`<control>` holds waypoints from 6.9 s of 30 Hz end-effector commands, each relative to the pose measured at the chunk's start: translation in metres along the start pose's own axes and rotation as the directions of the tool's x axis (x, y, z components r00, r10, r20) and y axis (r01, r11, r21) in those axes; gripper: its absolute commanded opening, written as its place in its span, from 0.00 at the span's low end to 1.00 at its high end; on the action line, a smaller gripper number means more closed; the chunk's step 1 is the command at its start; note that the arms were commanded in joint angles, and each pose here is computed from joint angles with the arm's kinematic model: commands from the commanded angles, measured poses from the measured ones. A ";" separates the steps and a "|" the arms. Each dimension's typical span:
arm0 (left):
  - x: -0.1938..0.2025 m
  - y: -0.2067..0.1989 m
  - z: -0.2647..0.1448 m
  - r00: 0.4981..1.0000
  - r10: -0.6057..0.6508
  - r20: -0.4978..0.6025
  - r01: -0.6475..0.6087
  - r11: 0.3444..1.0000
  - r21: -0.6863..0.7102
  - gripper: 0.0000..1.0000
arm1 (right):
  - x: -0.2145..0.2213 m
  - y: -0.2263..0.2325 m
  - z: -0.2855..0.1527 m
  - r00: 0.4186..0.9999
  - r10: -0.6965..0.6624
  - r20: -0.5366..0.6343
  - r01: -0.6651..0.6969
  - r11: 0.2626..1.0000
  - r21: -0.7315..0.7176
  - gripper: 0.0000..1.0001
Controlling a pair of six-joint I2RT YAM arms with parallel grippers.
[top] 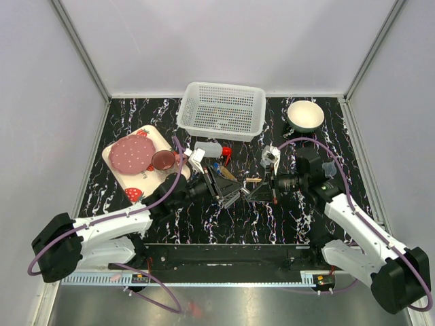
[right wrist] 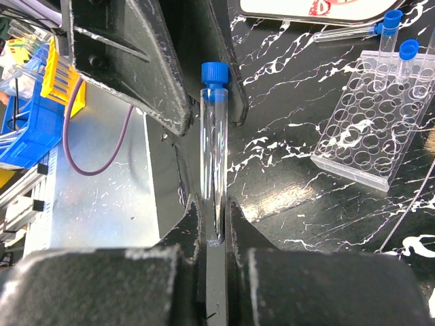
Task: Organize the chemistry lab equipment
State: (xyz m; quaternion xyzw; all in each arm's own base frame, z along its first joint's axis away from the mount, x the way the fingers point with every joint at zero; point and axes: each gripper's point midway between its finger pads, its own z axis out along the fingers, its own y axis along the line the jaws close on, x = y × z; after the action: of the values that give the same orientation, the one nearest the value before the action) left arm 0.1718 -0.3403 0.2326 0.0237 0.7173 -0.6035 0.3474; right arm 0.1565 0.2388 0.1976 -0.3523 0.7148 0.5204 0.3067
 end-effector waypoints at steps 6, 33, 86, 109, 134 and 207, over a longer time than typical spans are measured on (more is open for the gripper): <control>-0.015 -0.031 0.004 0.999 0.005 0.032 -0.007 0.996 0.091 0.09 | -0.001 0.006 -0.003 0.999 -0.027 0.023 0.027 0.999 -0.022 0.07; -0.080 0.129 -0.062 0.882 0.469 -0.051 -0.376 0.634 -0.676 0.00 | -0.046 -0.107 -0.050 0.998 -0.045 -0.052 0.057 0.964 0.260 0.95; -0.063 0.178 -0.034 0.788 0.547 -0.284 -0.552 0.421 -0.720 0.00 | -0.020 -0.129 -0.069 0.991 -0.102 -0.091 0.127 0.932 0.339 0.96; -0.060 0.178 -0.039 0.822 0.518 -0.237 -0.498 0.451 -0.740 0.42 | -0.019 -0.129 -0.069 0.990 -0.102 -0.094 0.128 0.934 0.333 0.96; -0.047 0.183 -0.122 0.934 0.344 -0.095 -0.284 0.554 -0.782 0.81 | -0.017 -0.130 -0.069 0.990 -0.095 -0.101 0.124 0.936 0.329 0.97; -0.038 0.298 -0.123 0.888 0.021 -0.459 -0.450 0.246 -0.859 0.59 | -0.013 -0.134 -0.070 0.989 -0.087 -0.120 0.123 0.934 0.337 0.99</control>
State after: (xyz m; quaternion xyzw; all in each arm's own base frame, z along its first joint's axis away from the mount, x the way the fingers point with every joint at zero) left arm 0.2788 -0.1446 0.0144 0.0036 0.9651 0.0011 0.2620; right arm 0.2649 0.1484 0.1531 -0.3515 0.7916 0.3588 0.3479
